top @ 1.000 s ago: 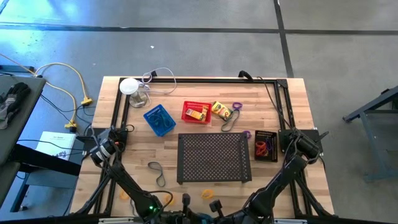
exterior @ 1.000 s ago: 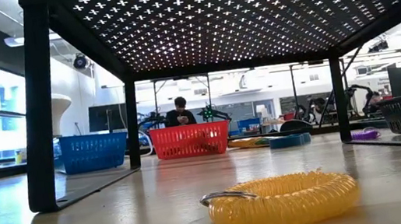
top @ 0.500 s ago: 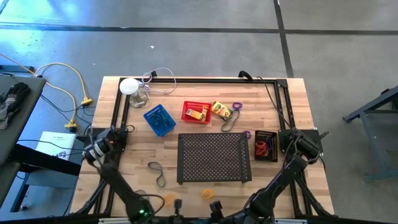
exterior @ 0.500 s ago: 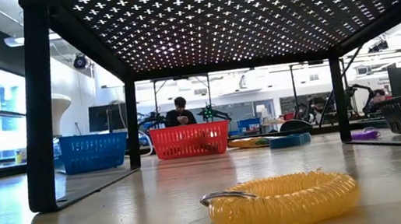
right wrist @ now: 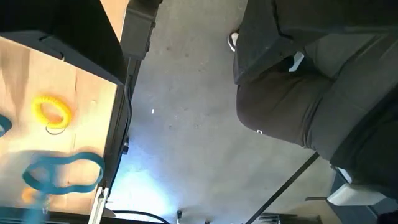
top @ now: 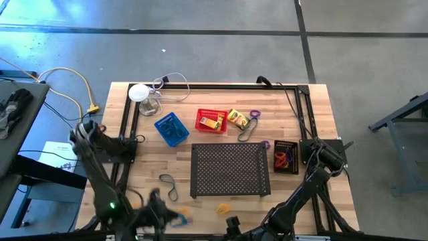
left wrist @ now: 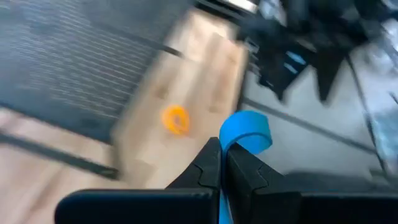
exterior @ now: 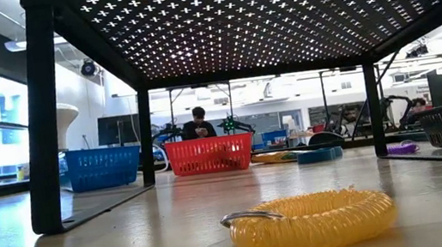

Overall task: Pick & Place Office Desk Supplies
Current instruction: Put the blue rubber band into the blue bin

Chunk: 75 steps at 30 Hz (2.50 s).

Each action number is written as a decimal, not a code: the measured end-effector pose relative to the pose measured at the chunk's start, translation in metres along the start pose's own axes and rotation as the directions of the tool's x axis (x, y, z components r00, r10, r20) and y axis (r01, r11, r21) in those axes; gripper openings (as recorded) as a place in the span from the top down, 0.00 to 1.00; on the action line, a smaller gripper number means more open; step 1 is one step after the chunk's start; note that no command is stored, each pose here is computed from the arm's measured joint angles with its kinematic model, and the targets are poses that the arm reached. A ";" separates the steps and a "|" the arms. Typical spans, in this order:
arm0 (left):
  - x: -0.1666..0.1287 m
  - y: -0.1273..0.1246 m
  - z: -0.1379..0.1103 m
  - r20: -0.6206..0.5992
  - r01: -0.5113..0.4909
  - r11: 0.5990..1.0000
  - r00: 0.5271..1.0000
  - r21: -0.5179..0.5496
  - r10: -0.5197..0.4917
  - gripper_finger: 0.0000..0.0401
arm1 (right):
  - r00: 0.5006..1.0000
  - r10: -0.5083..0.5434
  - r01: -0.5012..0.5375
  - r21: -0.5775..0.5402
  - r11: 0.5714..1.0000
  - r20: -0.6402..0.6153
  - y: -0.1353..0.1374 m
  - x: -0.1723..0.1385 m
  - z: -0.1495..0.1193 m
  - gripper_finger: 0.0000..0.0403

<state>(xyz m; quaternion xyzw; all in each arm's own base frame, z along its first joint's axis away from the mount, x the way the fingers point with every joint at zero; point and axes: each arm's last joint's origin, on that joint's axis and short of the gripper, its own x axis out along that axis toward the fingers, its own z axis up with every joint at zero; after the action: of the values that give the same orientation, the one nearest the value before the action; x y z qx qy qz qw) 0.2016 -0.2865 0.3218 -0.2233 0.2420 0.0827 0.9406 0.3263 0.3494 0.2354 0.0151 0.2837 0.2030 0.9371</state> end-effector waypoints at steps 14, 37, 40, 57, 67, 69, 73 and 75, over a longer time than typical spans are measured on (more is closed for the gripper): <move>-0.002 0.119 0.077 -0.006 -0.624 0.773 0.779 -0.114 0.627 1.00 | 0.999 -0.029 0.026 -0.061 0.998 -0.037 -0.005 0.001 -0.003 0.30; 0.041 0.286 0.108 -0.424 -0.899 0.438 0.401 -0.011 0.812 1.00 | 0.992 -0.121 0.116 -0.109 0.987 -0.039 -0.053 -0.011 0.026 0.30; 0.052 0.299 0.093 -0.428 -0.882 0.471 0.426 -0.002 0.797 1.00 | 0.992 -0.122 0.116 -0.121 0.986 -0.039 -0.053 -0.011 0.026 0.30; 0.083 0.327 0.089 -0.492 -0.627 0.737 0.573 0.252 0.656 1.00 | 0.980 -0.191 0.183 -0.127 0.975 -0.058 -0.088 -0.005 0.033 0.30; 0.085 0.323 0.086 -0.490 -0.229 0.701 0.571 0.675 0.658 1.00 | 0.976 -0.202 0.191 -0.123 0.974 -0.079 -0.091 -0.005 0.032 0.30; 0.085 0.324 0.084 -0.490 -0.178 0.679 0.566 0.712 0.663 1.00 | 0.976 -0.203 0.192 -0.123 0.974 -0.079 -0.092 -0.005 0.032 0.30; 0.086 0.330 0.073 -0.496 -0.097 0.638 0.544 0.764 0.677 1.00 | 0.975 -0.208 0.198 -0.120 0.973 -0.080 -0.094 -0.005 0.032 0.30; 0.090 0.335 0.064 -0.492 -0.065 0.621 0.548 0.781 0.676 1.00 | 0.975 -0.210 0.200 -0.119 0.973 -0.080 -0.095 -0.004 0.033 0.30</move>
<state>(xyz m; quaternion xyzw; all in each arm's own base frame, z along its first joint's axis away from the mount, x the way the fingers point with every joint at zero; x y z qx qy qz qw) 0.2182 0.0439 0.2010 0.1898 0.6658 0.1024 0.7143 0.3759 0.2631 0.2514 -0.0753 0.3148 0.1211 0.9384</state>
